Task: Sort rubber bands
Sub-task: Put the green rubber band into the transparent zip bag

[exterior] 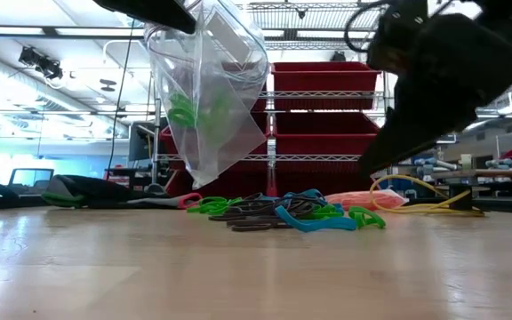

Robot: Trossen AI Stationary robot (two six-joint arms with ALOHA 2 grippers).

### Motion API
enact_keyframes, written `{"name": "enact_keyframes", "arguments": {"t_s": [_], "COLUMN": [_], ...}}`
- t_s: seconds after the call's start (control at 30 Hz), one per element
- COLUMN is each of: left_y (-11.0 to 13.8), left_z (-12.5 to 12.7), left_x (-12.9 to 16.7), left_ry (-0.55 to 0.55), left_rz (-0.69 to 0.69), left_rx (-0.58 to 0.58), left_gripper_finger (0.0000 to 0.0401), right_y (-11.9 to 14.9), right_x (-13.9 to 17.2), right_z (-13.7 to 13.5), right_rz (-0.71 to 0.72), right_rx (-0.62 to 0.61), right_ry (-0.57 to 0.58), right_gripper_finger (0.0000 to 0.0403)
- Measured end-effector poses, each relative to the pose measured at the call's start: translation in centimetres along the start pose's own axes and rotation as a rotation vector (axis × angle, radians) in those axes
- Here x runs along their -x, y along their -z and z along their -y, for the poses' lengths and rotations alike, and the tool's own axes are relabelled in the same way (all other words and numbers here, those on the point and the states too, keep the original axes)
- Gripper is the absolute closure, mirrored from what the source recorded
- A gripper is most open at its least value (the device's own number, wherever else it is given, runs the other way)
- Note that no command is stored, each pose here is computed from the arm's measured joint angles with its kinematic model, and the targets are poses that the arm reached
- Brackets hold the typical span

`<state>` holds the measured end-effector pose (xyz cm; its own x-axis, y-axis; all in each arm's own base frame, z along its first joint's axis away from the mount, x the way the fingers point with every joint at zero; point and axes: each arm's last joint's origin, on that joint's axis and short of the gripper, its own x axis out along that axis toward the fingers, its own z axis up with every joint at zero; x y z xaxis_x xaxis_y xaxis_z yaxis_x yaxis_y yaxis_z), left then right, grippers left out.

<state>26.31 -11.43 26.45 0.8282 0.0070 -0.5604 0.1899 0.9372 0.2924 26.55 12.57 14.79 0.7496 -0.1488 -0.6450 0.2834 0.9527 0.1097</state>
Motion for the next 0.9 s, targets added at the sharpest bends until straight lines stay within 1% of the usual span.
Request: {"name": "enact_keyframes", "arguments": {"t_s": [0.13, 0.23, 0.3, 0.4, 0.5, 0.6, 0.67, 0.7, 0.77, 0.83, 0.87, 0.9], "left_y": [-0.1, -0.1, -0.1, -0.1, -0.1, -0.1, -0.1, -0.1, -0.1, -0.1, -0.1, -0.1], "left_z": [0.0, 0.0, 0.0, 0.0, 0.0, 0.0, 0.0, 0.0, 0.0, 0.0, 0.0, 0.0], "left_x": [0.0, 0.0, 0.0, 0.0, 0.0, 0.0, 0.0, 0.0, 0.0, 0.0, 0.0, 0.0], "left_ry": [-0.001, -0.001, -0.001, -0.001, -0.001, -0.001, -0.001, -0.001, -0.001, -0.001, -0.002, -0.001], "left_rz": [0.009, 0.010, 0.010, 0.010, 0.011, 0.011, 0.012, 0.012, 0.011, 0.012, 0.012, 0.012], "left_rx": [0.000, 0.000, 0.000, -0.001, -0.001, -0.001, -0.001, -0.001, -0.002, -0.002, -0.002, -0.002], "left_gripper_finger": [0.0386, 0.0386, 0.0386, 0.0386, 0.0386, 0.0386, 0.0386, 0.0386, 0.0386, 0.0386, 0.0386, 0.0386], "right_y": [1.6, 1.6, 1.9, 2.6, 3.9, 4.5, 4.6, 4.5, 4.3, 4.0, 3.8, 3.6], "right_x": [-0.3, -0.3, -0.5, -1.3, -2.8, -4.2, -4.8, -4.9, -5.0, -4.7, -4.5, -4.1], "right_z": [0.9, 0.9, 1.1, 1.1, 1.0, 0.6, 0.4, 0.3, 0.3, 0.3, 0.3, 0.3], "right_rz": [0.022, 0.070, 0.067, 0.032, -0.011, 0.011, 0.004, 0.004, 0.002, -0.010, -0.018, -0.025], "right_rx": [0.076, 0.122, 0.145, 0.157, 0.166, 0.162, 0.140, 0.132, 0.126, 0.129, 0.130, 0.125], "right_ry": [-0.012, -0.040, -0.034, -0.040, -0.050, -0.003, 0.022, 0.025, 0.022, 0.007, 0.001, -0.001], "right_gripper_finger": [0.0193, 0.0169, 0.0158, 0.0150, 0.0150, 0.0157, 0.0176, 0.0194, 0.0255, 0.0338, 0.0369, 0.0383]}}
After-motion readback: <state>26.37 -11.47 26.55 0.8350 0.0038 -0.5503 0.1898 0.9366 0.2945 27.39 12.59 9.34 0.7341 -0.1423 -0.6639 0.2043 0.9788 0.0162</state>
